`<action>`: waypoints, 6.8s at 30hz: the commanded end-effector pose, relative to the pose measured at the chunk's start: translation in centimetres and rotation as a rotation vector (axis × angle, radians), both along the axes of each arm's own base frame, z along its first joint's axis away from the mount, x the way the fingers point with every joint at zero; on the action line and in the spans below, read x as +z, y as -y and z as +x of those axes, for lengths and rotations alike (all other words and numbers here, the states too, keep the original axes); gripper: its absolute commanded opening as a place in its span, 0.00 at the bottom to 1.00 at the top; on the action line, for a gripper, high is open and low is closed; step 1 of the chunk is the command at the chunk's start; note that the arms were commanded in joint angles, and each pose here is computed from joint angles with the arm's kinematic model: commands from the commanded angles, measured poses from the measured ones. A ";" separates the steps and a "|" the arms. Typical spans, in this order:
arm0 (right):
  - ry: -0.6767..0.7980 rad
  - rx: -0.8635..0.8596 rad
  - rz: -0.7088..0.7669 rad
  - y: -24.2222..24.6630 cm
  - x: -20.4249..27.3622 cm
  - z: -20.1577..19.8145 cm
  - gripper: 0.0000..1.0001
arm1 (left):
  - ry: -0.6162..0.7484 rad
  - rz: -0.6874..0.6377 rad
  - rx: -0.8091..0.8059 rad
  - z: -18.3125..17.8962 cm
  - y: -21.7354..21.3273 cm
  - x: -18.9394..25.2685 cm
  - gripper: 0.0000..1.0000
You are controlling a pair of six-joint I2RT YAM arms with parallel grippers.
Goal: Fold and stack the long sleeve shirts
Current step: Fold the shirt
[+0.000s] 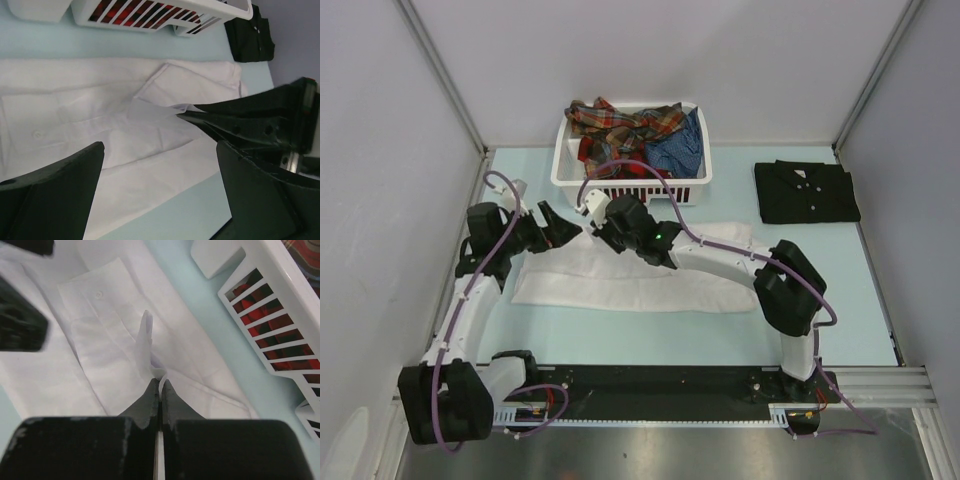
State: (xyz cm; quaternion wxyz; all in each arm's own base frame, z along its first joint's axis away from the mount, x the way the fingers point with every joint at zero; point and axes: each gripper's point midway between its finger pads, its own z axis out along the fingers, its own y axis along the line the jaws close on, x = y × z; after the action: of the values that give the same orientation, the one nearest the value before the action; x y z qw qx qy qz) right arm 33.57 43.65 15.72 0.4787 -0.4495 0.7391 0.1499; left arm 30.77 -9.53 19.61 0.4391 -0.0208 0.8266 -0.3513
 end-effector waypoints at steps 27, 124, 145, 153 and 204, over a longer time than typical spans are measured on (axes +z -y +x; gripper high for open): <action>0.113 0.022 0.094 -6.3 3.5 -2.9 0.00 | -0.387 -0.401 0.241 2.2 2.1 -4.8 0.71; -0.810 -0.297 -0.358 38.7 -10.1 -10.6 0.52 | -0.181 0.660 -0.587 -5.5 -9.1 -12.9 0.73; -0.867 -0.347 -0.651 44.2 -16.9 -13.4 0.43 | -0.283 0.381 -0.288 -3.7 -12.4 -12.6 0.75; -0.727 -0.407 -0.569 43.5 -11.5 -9.7 0.49 | -0.292 0.339 -0.231 -1.6 -13.4 -12.4 0.75; -1.111 -0.679 0.048 45.5 -12.8 -7.7 0.28 | 0.019 0.593 -0.523 -1.3 -9.1 -6.5 0.74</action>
State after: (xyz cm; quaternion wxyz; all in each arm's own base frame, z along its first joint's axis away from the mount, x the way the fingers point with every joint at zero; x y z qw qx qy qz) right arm 26.40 -1.11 1.67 0.0472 -0.0513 0.9760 0.2064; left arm 27.62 -0.25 11.12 0.2985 0.3174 0.8779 -0.1989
